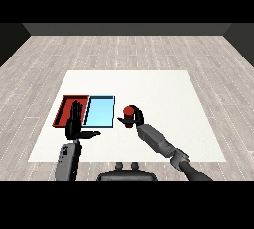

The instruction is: Pick the red can and put it in the red box

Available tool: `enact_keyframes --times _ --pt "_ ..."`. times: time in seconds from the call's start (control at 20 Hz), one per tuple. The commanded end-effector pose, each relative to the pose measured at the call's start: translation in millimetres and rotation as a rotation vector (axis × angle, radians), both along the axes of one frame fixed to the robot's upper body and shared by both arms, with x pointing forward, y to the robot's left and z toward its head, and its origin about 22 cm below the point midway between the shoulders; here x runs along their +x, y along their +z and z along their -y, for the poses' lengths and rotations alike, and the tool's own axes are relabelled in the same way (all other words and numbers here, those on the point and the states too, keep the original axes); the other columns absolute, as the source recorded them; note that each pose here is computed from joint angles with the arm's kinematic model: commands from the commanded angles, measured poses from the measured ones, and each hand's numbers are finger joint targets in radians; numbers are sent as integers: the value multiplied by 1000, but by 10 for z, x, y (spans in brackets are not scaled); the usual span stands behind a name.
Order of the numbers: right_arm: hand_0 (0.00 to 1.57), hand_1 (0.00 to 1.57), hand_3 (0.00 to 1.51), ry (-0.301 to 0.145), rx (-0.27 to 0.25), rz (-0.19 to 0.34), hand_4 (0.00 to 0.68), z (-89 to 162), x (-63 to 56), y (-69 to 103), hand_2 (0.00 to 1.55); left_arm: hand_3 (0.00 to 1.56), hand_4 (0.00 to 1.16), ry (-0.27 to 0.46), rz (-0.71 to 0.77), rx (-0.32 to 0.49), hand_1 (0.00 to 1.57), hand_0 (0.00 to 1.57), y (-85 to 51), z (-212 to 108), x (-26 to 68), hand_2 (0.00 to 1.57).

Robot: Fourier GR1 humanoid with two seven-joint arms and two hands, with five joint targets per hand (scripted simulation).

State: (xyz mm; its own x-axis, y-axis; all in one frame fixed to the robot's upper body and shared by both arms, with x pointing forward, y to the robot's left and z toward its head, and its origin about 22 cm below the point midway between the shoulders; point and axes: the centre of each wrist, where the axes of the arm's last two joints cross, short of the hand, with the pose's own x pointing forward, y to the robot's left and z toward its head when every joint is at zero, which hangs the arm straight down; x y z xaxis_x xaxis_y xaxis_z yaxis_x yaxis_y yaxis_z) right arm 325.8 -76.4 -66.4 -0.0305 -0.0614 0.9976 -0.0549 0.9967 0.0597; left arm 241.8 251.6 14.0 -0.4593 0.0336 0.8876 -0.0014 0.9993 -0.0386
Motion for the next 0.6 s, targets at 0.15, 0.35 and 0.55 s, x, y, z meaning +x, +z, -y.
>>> enact_keyframes --times 0.15,0.35,0.55 --pt "1438 1438 1373 -4 -54 47 599 -131 159 230 1434 0 0 -29 -22 -20 0 0 15 101 64 0" --pt "1434 1434 1367 33 -68 134 623 -254 92 351 1434 0 0 -48 -6 -5 0 0 84 293 61 0" --pt "1422 1422 1372 36 -83 210 621 -172 62 376 1428 0 0 -77 -30 2 0 0 138 374 -94 0"
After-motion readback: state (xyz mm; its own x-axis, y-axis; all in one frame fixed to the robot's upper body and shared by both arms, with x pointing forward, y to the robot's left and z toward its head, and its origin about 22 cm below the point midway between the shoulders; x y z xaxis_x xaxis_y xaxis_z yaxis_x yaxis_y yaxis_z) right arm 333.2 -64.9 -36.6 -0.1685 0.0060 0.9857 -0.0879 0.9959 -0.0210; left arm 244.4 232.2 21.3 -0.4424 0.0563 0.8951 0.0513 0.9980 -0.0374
